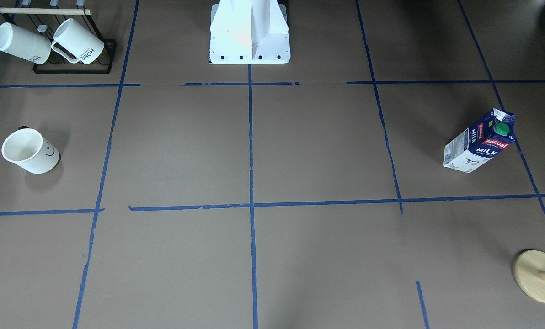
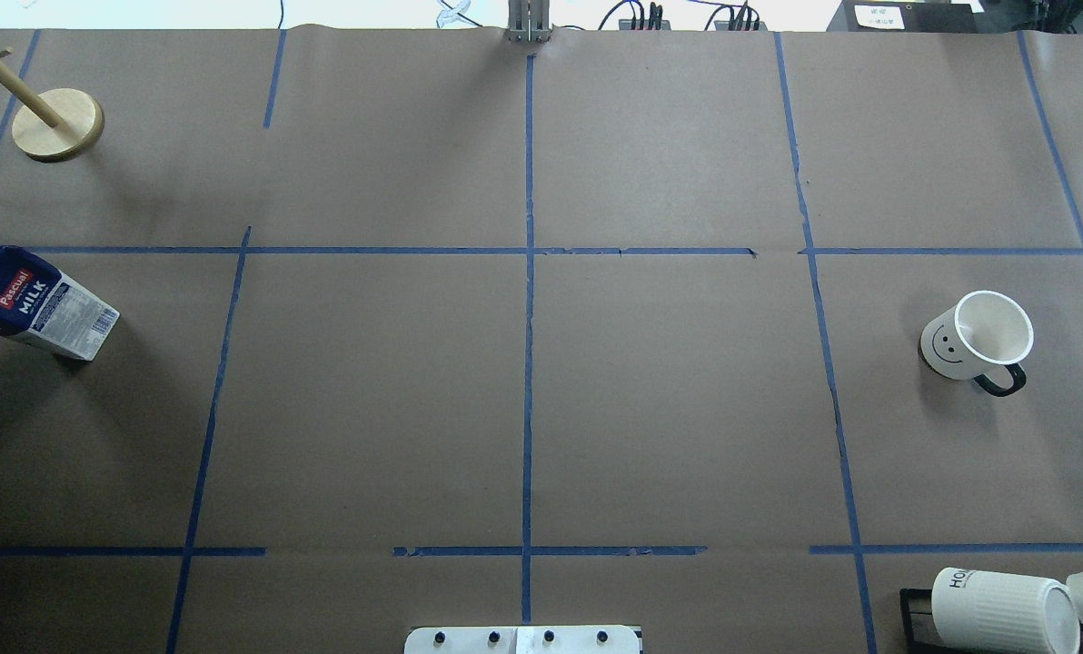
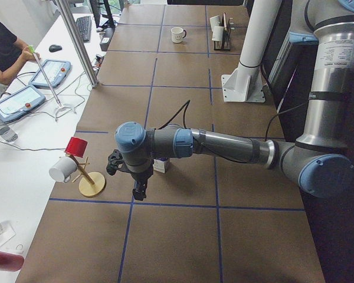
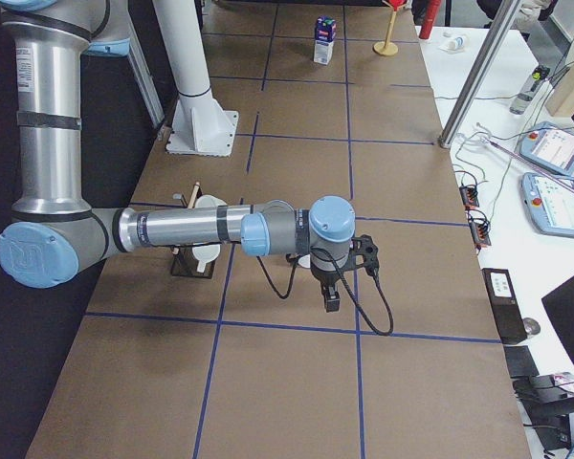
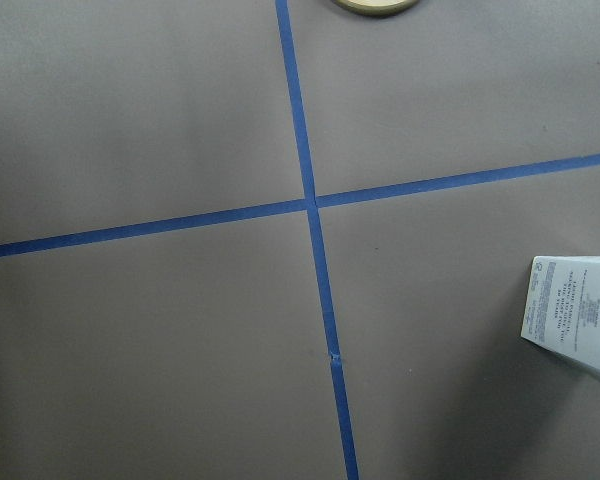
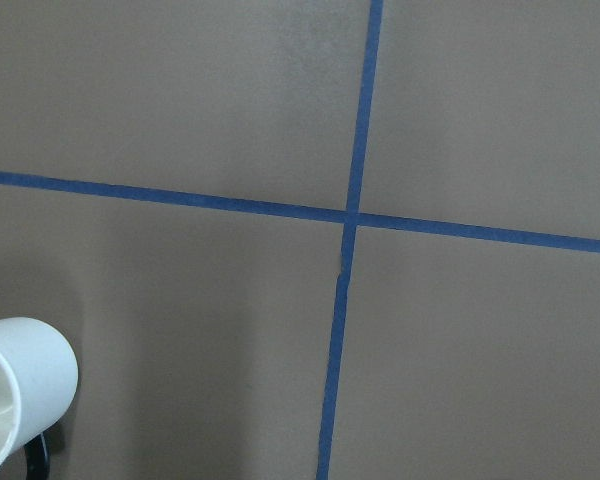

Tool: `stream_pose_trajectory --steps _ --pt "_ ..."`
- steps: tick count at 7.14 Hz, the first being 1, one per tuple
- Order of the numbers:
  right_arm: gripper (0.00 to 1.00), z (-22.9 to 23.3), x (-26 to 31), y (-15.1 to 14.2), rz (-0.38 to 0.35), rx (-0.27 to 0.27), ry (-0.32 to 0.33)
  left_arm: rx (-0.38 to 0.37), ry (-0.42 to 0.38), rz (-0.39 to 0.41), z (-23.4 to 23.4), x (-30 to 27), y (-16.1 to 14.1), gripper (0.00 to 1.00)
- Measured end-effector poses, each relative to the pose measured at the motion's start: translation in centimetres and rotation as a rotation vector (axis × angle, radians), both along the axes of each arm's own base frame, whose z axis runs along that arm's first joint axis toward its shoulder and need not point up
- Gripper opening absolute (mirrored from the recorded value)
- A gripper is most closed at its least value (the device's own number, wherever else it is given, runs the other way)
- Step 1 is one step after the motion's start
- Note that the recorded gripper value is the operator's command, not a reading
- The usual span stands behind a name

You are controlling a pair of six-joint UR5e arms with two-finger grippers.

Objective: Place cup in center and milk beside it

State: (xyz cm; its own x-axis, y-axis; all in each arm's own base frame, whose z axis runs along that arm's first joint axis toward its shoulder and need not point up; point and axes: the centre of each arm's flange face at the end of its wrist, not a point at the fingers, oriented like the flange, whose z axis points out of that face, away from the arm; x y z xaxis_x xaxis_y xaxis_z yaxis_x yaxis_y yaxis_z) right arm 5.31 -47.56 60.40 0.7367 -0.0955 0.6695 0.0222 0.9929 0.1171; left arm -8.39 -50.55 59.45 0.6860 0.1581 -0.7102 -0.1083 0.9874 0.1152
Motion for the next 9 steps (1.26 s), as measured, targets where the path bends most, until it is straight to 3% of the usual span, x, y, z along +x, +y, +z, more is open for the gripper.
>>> stream_pose_trajectory --steps 7,9 --pt "1.00 0.1 -0.2 0.3 0.005 0.002 -0.006 -0.016 0.001 -0.014 -0.6 0.7 -0.2 1.00" --pt "1.00 0.9 -2.0 1.7 -0.034 0.061 -0.026 -0.031 0.017 -0.009 0.8 0.9 0.0 1.00"
